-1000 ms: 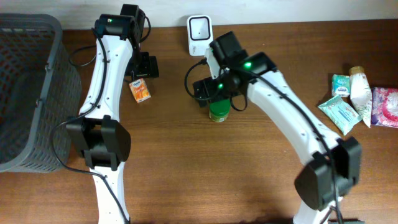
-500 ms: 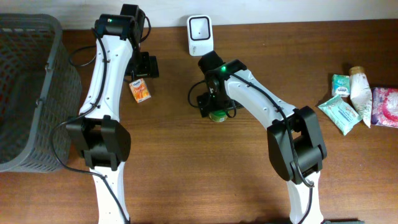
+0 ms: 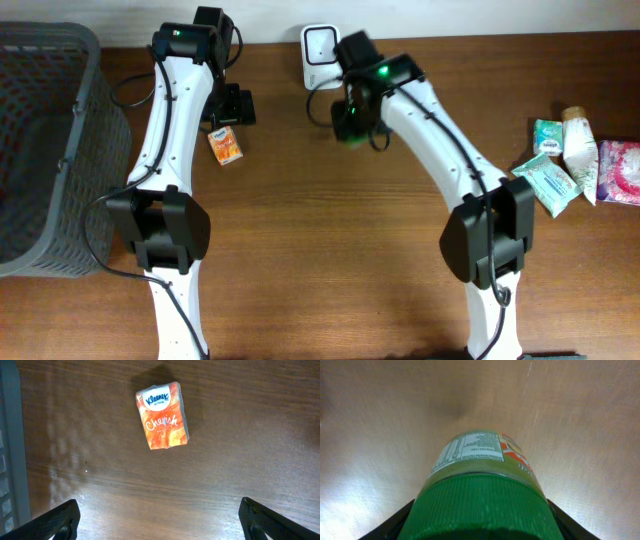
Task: Scan the item barcode
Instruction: 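Hold the green-lidded jar up to the scanner with the right gripper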
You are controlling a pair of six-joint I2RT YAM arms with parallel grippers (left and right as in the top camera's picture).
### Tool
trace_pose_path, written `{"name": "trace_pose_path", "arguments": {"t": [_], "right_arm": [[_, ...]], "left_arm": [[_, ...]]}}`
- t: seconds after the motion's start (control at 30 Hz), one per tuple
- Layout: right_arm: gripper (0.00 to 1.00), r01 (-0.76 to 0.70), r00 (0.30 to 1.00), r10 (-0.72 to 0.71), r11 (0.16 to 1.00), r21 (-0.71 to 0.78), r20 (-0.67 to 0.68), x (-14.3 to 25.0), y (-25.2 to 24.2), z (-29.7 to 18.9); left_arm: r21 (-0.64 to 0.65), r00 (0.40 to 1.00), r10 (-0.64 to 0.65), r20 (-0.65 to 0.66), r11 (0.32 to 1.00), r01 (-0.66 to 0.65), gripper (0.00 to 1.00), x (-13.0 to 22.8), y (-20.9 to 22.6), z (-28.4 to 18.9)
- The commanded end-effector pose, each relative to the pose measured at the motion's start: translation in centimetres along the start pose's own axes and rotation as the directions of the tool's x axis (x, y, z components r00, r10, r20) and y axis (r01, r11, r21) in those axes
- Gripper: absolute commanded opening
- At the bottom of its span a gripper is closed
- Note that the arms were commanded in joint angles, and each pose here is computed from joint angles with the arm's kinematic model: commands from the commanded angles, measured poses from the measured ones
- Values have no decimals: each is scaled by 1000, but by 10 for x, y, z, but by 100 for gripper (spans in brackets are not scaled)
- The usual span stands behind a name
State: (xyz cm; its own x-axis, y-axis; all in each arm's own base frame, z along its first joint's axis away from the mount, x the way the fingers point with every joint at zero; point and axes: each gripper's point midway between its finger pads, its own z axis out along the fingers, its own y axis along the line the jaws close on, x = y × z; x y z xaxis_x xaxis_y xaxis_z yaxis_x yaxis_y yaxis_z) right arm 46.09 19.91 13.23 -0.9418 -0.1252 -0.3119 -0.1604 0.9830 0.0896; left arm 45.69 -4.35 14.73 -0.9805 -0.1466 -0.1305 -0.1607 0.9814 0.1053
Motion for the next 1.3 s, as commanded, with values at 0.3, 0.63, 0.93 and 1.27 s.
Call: {"name": "trace_pose_path", "arguments": {"t": [0.3, 0.63, 0.93, 1.27], "right_arm": [[53, -236, 965, 117, 772, -591, -233, 8, 44, -76], [50, -681, 732, 247, 245, -690, -635, -27, 49, -153], [50, -679, 734, 284, 278, -679, -617, -28, 46, -145], [50, -261, 752, 437, 885, -385, 494, -168, -15, -71]], "left_arm": [[1, 999, -12, 40, 1000, 12, 99, -5, 4, -14], [1, 999, -12, 40, 1000, 12, 99, -5, 4, -14], [1, 999, -13, 40, 1000, 13, 99, -5, 5, -14], [2, 999, -8, 41, 1000, 8, 99, -4, 2, -14]]}}
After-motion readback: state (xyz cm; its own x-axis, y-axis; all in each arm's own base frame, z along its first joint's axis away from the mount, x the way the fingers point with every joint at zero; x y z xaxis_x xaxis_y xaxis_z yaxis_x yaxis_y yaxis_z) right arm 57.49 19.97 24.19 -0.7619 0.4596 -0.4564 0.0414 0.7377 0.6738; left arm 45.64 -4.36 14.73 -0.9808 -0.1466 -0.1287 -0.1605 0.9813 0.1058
